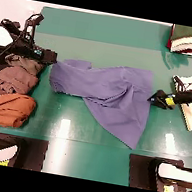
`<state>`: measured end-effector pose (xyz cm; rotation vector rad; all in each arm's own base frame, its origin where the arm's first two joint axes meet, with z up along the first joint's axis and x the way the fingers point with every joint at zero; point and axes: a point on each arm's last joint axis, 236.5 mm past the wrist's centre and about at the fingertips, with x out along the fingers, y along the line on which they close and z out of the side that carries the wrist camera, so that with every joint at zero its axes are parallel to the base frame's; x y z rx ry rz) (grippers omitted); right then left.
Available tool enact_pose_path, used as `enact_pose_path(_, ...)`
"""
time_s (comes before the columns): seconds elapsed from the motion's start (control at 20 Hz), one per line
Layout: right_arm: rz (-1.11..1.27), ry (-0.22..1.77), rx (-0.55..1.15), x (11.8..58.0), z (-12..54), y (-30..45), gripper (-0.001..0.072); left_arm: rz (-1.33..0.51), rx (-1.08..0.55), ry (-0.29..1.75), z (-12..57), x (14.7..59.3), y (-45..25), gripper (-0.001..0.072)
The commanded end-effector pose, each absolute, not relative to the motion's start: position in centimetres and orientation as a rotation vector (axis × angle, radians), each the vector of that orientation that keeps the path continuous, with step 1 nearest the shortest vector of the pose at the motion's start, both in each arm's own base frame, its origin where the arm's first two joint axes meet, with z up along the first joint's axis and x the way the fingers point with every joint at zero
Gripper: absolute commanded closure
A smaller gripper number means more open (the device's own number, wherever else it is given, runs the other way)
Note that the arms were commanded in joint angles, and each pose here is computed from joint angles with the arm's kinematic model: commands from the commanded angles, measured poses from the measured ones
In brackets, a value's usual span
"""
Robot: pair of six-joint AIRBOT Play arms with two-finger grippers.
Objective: Fold the shirts.
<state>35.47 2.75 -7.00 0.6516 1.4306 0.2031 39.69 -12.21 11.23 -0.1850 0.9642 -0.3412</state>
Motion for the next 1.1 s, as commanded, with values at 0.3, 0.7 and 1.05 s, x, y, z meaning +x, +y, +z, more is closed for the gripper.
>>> enact_pose_path(0.3, 0.252, 1.354, 0.577, 41.7, -7.1, 4.0, 0.0693, -0.339, -0.190, 0.962, 11.3, 39.7, -12.2, 0.0681)
enact_pose_path(0.7, 0.353, 0.972, 0.343, 42.0, 10.9, 3.1, 0.0695, -0.383, -0.171, 0.526, 30.3, 38.9, -12.0, 0.0682)
enact_pose_path(1.05, 0.353, 0.411, 0.061, 33.5, 38.2, 4.4, 0.0696, -0.441, -0.107, -0.197, 58.7, 22.3, -9.9, 0.0683)
